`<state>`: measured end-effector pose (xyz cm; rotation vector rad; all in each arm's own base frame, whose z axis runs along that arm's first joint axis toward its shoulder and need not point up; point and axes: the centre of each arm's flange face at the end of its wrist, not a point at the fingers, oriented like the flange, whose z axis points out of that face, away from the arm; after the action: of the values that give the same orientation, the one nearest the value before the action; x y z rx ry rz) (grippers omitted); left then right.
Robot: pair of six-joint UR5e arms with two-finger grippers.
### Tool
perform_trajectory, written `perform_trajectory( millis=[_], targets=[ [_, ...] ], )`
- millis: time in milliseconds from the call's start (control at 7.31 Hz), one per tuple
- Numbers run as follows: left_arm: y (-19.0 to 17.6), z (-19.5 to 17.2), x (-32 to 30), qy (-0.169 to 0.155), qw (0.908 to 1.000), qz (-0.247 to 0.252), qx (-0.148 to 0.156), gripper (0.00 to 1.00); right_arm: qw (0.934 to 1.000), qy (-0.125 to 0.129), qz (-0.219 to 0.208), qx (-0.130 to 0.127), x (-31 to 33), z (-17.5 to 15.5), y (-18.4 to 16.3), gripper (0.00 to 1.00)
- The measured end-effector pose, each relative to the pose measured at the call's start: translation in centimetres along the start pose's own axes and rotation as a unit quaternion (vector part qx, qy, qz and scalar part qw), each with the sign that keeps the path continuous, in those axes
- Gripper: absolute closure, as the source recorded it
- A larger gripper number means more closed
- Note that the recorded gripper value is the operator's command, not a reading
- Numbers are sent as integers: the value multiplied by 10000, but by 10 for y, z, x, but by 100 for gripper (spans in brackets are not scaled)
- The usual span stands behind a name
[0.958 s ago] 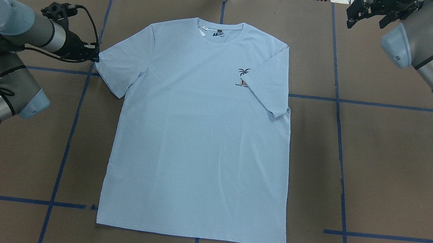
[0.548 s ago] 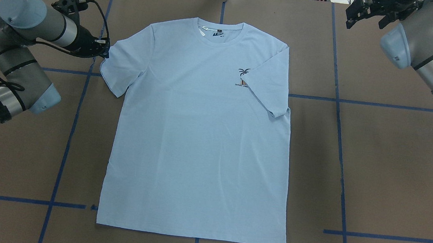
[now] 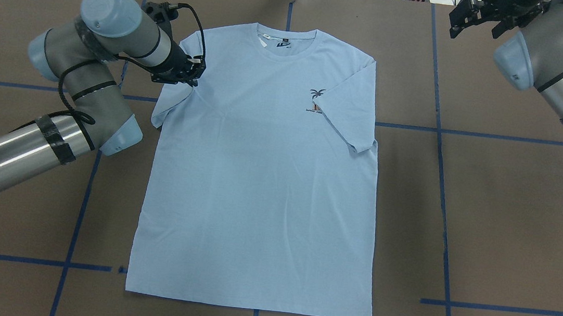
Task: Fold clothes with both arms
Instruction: 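Move left gripper to shoulder near collar while right gripper approaches sleeve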
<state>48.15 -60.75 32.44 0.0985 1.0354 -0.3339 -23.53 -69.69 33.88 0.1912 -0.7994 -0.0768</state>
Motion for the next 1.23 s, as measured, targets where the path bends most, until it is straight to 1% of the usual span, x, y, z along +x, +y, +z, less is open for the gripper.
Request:
perform_trajectory(
  millis=[274,411,684,821,958,1095,1232],
  targets=[
    [7,18,32,-70,9999,-97,-49,100,10000,-4,-12,-11,-2,2,1,0],
    [6,26,37,-129,9998,-148,-66,1,10000,-4,-16,-20,-3,3,2,0],
    [7,28,35,-138,9999,-70,-70,0,10000,-18,-11,-60,-9,9,5,0],
    [10,20,36,-56,9999,78,-61,0,9999,-51,4,-87,-17,13,13,0],
    [16,7,33,63,9997,226,-68,0,9999,-114,43,-100,-28,15,29,0],
    [27,-11,23,214,9991,362,-110,0,9995,-208,188,-114,-43,16,53,0],
    [43,-36,8,404,9978,499,-170,0,9985,-318,438,-119,-64,15,87,0]
  ],
)
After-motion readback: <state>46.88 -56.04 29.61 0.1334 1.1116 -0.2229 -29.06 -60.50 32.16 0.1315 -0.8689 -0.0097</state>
